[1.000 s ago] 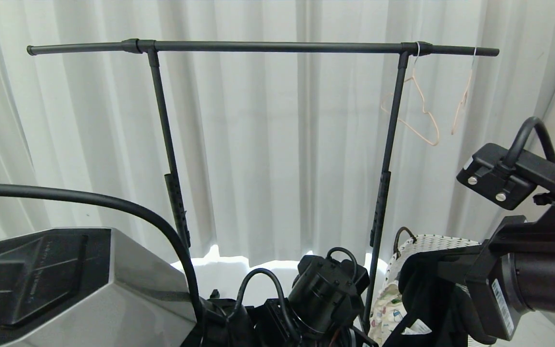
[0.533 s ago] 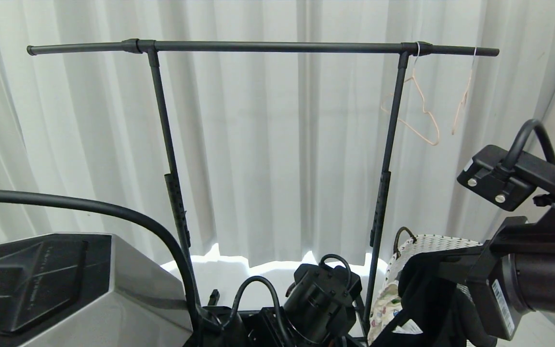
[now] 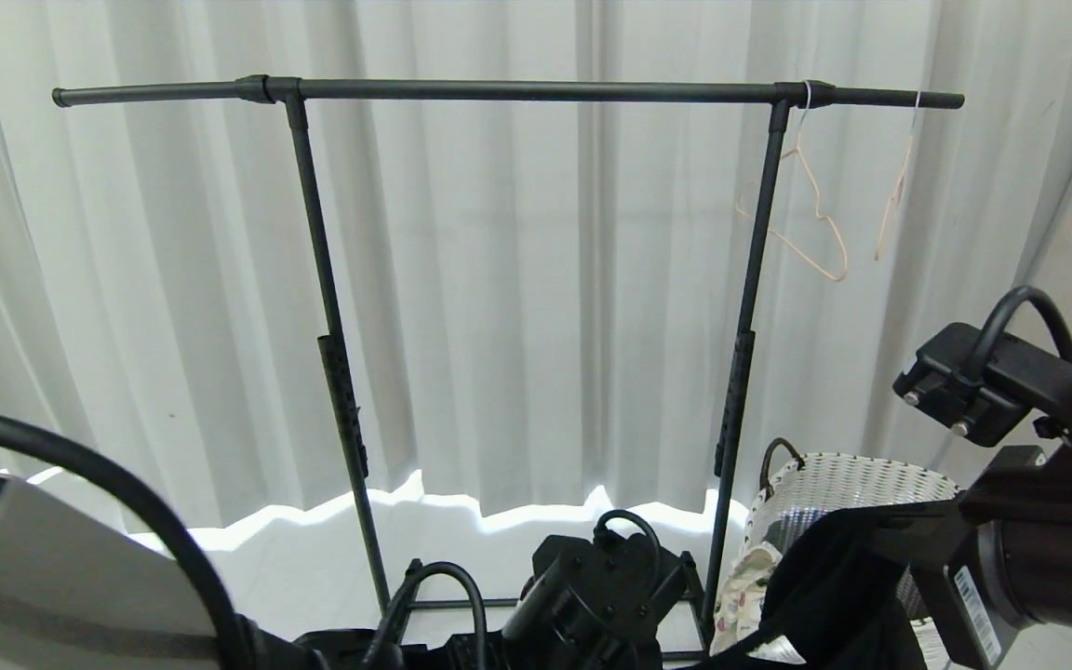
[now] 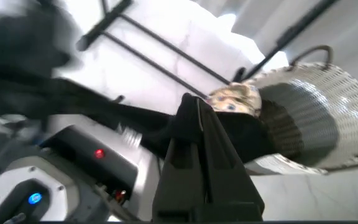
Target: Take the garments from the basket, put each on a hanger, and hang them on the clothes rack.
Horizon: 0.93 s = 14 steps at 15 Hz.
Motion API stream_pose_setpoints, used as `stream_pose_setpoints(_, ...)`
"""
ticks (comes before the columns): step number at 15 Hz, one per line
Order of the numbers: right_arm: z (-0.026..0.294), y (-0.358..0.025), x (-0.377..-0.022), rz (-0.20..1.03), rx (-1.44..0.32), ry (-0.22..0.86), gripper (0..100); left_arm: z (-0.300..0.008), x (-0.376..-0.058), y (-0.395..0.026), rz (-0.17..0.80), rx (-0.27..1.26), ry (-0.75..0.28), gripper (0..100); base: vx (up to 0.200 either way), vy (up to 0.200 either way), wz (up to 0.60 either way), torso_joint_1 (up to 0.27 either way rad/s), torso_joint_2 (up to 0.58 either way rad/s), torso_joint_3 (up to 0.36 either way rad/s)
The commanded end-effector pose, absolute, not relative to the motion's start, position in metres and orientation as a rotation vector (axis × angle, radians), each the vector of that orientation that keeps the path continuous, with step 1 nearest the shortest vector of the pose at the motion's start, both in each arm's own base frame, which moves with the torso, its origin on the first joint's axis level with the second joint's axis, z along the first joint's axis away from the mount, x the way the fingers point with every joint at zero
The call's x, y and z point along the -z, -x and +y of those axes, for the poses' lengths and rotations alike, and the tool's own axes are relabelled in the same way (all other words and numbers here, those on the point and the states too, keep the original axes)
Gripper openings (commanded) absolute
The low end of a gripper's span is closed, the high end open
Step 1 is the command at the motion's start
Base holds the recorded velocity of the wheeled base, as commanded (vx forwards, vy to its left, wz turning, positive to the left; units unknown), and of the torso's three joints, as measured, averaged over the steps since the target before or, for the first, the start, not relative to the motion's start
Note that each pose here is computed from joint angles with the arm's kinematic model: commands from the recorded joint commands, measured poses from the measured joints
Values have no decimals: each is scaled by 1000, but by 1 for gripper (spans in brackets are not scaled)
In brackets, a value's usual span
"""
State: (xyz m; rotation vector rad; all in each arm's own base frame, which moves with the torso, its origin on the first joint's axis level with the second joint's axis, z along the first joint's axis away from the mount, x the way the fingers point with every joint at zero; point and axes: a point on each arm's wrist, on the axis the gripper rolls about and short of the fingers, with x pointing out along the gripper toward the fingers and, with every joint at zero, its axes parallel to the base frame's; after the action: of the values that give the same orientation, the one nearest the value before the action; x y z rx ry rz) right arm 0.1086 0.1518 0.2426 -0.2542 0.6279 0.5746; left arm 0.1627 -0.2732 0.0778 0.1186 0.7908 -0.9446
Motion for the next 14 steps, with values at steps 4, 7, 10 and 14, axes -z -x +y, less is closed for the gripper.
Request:
stream_pose_setpoints(4, 135, -115, -254, 567, -470, 214, 0, -225, -194, -140, 520, 1060, 98, 0, 0, 0, 0, 0, 0, 0)
stream_pose_setpoints(7, 130, -117, -286, 458, -480, 203, 0, -195, -248, -124, 472, 1060, 112, 0, 0, 0, 0, 0, 0, 0)
stream_pose_setpoints(10, 126, -121, -310, 368, -479, 240, 0, -177, -294, -114, 426, 1064, 130, 0, 0, 0, 0, 0, 0, 0)
stream_pose_setpoints(14, 119, -121, -321, 322, -465, 253, 0, -150, -308, -142, 299, 926, -124, 0, 0, 0, 0, 0, 0, 0)
